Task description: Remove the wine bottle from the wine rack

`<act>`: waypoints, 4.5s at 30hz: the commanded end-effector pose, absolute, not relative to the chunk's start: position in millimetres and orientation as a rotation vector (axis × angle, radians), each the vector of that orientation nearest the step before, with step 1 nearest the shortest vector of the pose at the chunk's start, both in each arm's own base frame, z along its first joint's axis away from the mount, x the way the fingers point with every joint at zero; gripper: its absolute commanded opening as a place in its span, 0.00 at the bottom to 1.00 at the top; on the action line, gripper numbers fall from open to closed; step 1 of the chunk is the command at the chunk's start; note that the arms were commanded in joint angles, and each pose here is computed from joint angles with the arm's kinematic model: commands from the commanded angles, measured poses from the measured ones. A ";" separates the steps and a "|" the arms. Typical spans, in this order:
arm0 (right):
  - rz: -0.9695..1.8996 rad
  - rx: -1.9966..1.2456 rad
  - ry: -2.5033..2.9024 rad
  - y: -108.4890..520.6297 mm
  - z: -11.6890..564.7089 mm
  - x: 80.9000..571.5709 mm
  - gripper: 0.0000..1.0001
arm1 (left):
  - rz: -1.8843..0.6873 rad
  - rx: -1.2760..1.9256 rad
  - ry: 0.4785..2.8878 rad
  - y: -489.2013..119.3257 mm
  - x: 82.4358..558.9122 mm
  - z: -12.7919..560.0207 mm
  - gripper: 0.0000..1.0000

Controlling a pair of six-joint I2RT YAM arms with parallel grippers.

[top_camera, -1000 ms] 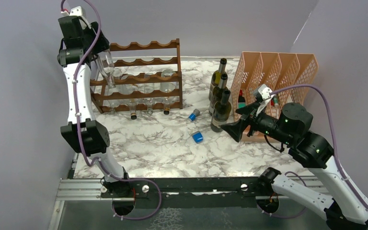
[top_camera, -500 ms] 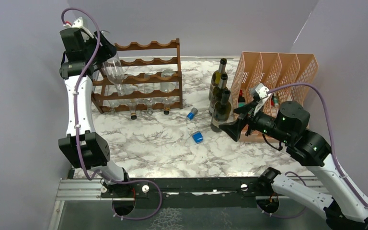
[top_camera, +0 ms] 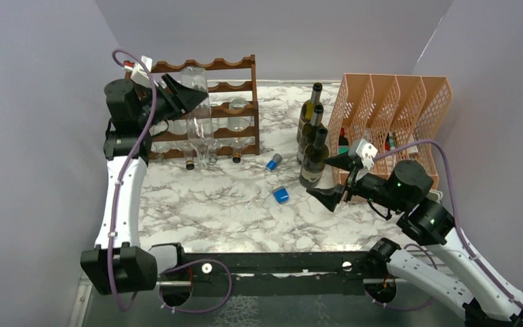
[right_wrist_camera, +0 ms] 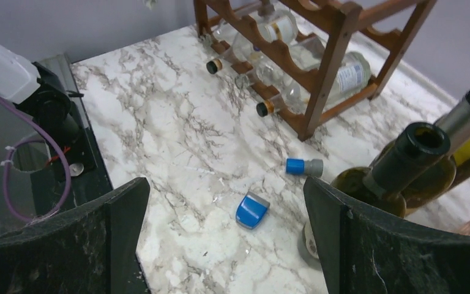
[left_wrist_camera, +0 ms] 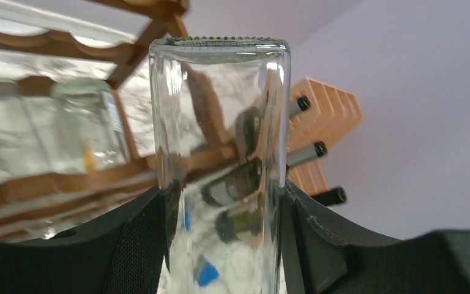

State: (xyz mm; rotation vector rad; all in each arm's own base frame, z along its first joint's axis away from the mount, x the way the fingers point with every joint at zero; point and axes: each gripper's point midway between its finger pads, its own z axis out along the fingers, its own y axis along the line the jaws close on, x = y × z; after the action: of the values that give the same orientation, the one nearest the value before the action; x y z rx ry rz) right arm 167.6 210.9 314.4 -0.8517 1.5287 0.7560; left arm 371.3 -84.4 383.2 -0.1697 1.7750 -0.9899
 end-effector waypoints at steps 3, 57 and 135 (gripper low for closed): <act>0.768 -1.000 1.172 233.3 357.7 160.8 1.00 | -1.283 -0.023 1.706 -162.7 305.9 391.5 0.00; 0.131 -1.252 0.022 445.8 319.1 150.5 0.74 | -1.757 -0.839 1.773 -173.8 209.2 287.7 0.00; 0.281 -0.150 1.683 177.0 145.2 238.6 0.15 | -0.977 -0.495 1.980 -129.9 236.8 255.9 0.99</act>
State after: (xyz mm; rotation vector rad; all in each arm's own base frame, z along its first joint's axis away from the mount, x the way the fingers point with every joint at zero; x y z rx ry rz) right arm 232.9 186.4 135.6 -0.3132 1.6947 0.2580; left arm 235.8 -125.9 237.5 -0.5255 2.0307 -0.9358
